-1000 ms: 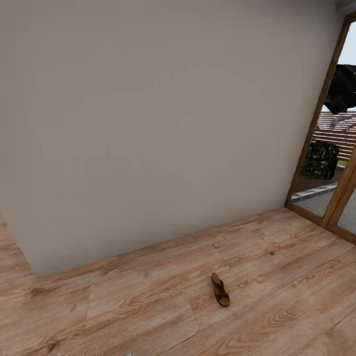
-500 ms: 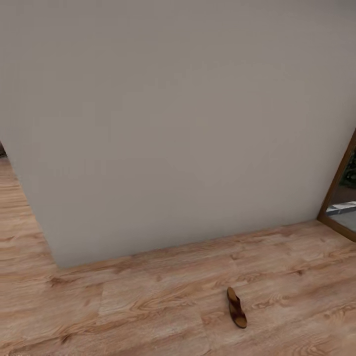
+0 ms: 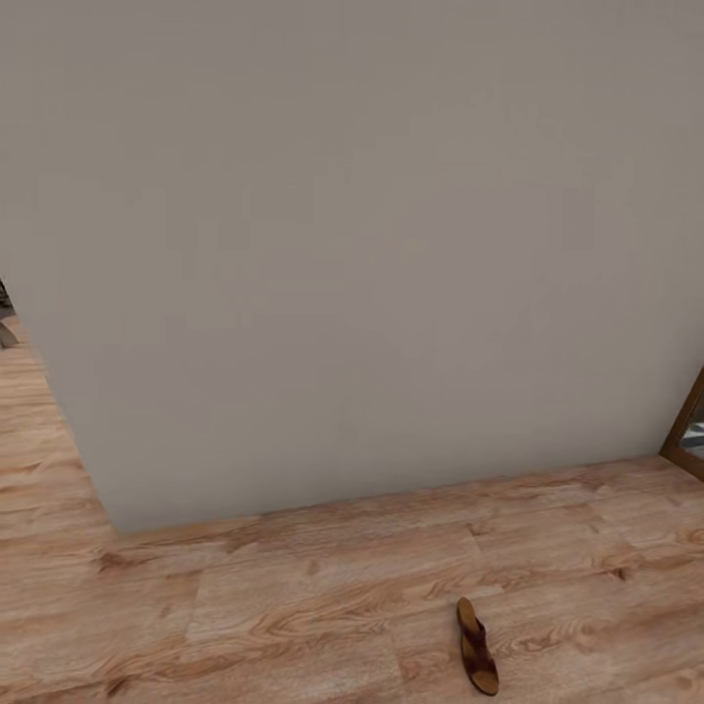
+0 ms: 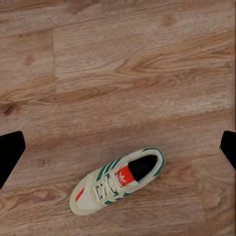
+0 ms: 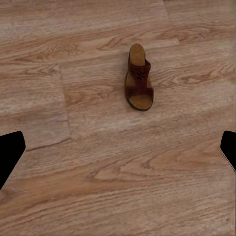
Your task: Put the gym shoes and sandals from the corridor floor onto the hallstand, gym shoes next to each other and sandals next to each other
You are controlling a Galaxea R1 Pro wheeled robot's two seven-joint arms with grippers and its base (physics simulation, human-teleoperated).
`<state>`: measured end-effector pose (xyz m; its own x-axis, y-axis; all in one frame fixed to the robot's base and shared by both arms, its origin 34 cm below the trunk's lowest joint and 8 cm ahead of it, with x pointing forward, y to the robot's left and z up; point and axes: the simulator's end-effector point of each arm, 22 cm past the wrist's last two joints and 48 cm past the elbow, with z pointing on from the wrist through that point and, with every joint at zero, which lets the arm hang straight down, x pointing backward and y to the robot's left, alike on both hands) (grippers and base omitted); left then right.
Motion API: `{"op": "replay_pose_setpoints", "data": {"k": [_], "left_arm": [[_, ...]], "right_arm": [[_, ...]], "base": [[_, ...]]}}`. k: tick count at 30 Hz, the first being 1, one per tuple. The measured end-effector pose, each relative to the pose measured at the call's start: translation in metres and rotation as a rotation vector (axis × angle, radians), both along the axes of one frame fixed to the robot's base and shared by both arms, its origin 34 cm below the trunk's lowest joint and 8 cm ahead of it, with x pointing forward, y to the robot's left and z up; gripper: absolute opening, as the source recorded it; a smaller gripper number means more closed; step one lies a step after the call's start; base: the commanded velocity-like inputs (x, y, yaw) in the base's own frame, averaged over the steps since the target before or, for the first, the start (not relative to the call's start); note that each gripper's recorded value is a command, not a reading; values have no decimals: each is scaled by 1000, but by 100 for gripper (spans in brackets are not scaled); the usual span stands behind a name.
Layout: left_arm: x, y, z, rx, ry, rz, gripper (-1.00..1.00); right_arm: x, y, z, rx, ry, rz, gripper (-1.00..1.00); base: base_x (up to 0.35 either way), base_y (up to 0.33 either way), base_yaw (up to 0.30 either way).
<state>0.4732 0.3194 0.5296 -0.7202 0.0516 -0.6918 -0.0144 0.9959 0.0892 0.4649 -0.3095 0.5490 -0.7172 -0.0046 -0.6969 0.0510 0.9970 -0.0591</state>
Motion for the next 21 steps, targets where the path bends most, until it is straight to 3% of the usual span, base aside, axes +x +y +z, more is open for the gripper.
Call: {"op": "replay_pose_setpoints", "data": {"k": [6,21], "left_arm": [[0,0,0,0,-1,0,100],[1,0,0,1,-2,0,100]], "right_arm": [[0,0,0,-1,1,4,100],[0,-1,0,-2,1,4,100]], "base": [[134,-95,6],[12,-9,1]]}}
